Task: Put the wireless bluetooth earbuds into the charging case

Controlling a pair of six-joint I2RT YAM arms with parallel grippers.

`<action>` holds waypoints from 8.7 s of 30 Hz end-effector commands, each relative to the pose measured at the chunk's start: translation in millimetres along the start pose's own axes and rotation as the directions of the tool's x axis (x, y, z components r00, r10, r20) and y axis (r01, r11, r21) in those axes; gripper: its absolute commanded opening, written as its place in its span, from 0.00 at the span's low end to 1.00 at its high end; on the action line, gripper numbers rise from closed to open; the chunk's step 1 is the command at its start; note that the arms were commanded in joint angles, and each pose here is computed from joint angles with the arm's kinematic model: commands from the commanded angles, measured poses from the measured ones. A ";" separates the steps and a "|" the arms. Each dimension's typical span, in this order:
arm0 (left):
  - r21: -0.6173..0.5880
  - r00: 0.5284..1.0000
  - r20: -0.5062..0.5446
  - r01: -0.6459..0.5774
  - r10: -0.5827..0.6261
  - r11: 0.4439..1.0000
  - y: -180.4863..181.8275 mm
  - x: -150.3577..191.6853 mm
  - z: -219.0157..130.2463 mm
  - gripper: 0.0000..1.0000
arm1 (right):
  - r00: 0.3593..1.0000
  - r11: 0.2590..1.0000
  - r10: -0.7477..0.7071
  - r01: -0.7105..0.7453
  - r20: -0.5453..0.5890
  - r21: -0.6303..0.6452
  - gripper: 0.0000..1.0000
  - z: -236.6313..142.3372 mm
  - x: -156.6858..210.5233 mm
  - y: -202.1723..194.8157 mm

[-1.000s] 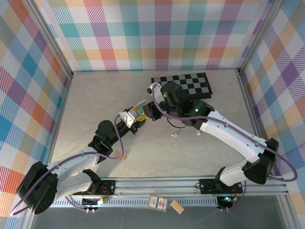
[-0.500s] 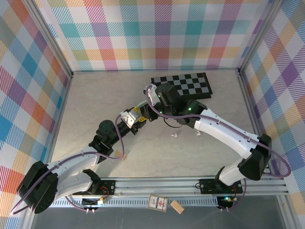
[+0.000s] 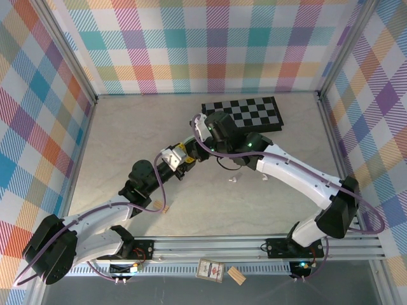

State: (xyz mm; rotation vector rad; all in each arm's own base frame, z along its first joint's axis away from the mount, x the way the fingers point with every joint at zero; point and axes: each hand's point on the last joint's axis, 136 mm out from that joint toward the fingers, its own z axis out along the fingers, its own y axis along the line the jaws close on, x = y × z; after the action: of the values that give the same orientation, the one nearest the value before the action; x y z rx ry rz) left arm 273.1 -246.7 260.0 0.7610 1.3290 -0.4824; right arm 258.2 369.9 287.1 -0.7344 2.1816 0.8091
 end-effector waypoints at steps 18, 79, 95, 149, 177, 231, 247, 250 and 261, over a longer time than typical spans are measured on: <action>0.091 0.992 0.125 -0.002 -0.009 0.996 -14.4 -37.3 -7.2 0.27 | 0.974 0.989 0.099 -0.119 0.202 0.089 0.55 -56.6 -46.6 -33.6; 0.170 0.980 0.137 0.121 -0.145 0.978 -23.3 -55.6 -17.0 0.85 | 0.844 0.755 0.535 -0.457 0.039 -0.470 0.22 -38.3 -2.0 -22.5; -0.216 0.871 -0.185 0.416 -0.456 0.883 11.0 33.9 -63.9 1.00 | 0.814 0.799 0.580 -0.576 0.026 0.172 0.21 70.4 90.2 -169.2; -0.404 0.034 -0.913 0.046 -0.406 0.914 83.2 241.7 -51.2 0.80 | 0.906 0.896 0.423 -0.419 0.008 0.150 0.79 -21.1 94.3 -153.3; -0.084 0.542 -0.826 0.149 -0.152 0.985 27.3 156.3 14.6 0.50 | 0.875 0.872 0.484 -0.483 -0.003 -0.078 0.79 -35.3 70.4 -121.1; 0.241 0.882 -0.468 0.186 -0.054 0.953 -51.9 26.5 35.1 0.82 | 0.834 0.781 0.536 -0.549 -0.129 -0.298 0.10 -13.3 65.3 -91.7; 0.337 0.862 -0.212 0.507 -0.461 0.793 -37.3 -44.3 3.4 1.00 | 0.962 0.911 0.202 -0.117 0.182 -0.394 0.10 -89.6 29.3 -62.9; 0.399 0.847 -0.213 0.531 -0.488 0.748 -45.7 -52.1 3.0 0.95 | 0.961 0.893 0.162 -0.045 0.225 -0.448 0.10 -102.0 24.9 -48.8; 0.609 0.855 -0.257 0.505 -0.451 0.611 -86.8 -77.0 -7.8 0.67 | 0.951 0.827 0.099 0.084 0.292 -0.556 0.10 -122.1 17.8 -20.5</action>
State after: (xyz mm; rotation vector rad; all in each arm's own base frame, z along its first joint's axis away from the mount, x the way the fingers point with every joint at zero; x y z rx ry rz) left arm 206.6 -300.5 299.3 0.9087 1.5239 -1.3690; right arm 224.5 261.7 319.6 -0.7215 1.7700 1.4725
